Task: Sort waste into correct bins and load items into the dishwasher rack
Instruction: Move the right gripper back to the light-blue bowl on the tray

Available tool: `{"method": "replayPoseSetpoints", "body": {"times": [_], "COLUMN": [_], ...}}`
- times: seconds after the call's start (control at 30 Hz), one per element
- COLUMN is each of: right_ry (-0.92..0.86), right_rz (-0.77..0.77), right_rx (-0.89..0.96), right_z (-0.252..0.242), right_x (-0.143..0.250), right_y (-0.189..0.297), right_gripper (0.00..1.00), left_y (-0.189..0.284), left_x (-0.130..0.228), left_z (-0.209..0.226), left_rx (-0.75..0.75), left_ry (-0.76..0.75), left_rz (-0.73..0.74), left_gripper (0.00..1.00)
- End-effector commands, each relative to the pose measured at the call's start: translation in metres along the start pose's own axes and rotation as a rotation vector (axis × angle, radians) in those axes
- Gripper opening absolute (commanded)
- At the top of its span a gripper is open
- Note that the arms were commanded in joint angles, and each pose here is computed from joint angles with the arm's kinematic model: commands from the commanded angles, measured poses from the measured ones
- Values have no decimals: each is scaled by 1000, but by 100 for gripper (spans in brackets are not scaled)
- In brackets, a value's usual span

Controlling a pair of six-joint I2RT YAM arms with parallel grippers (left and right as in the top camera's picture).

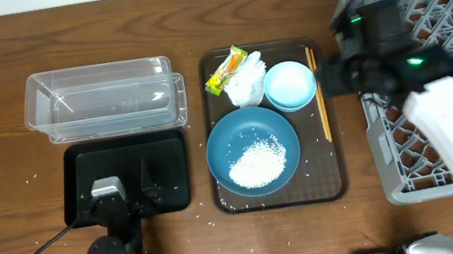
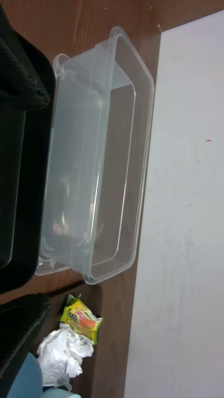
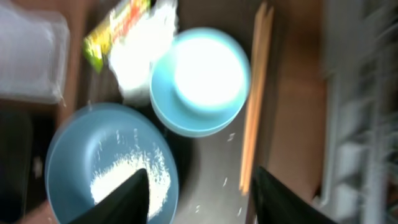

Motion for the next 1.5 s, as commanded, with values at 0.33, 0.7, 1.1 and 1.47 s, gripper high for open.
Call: {"method": "replayPoseSetpoints", "body": {"times": [0.33,0.7,1.1,1.47], "right_ry": [148,-5,-87,-137], "right_rz": [242,214,67,-15], "right_rx": [13,273,274,196], "right_z": [65,20,1,10], "right_x": [34,28,0,-15], "right_y": [-65,-60,-63,-67], "right_gripper": [99,82,61,99], "left_y": [-1,-1,-1,-1], "left_x": [12,12,12,12], "left_z": [5,5,5,5], "left_rx": [-29,-29,-29,-29], "left_ry": [-7,-7,-7,-7], "left_rz": [43,43,43,43], "left_gripper": [97,96,96,96]}}
Point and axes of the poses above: each gripper's point midway between its finger pads, its own y axis back along the fingers, its own z axis along the line the jaws close on, x = y × z, the point moved 7 cm from there along y, back along the fingers, and after that the axes turned 9 degrees about y, right-handed, at the moved point
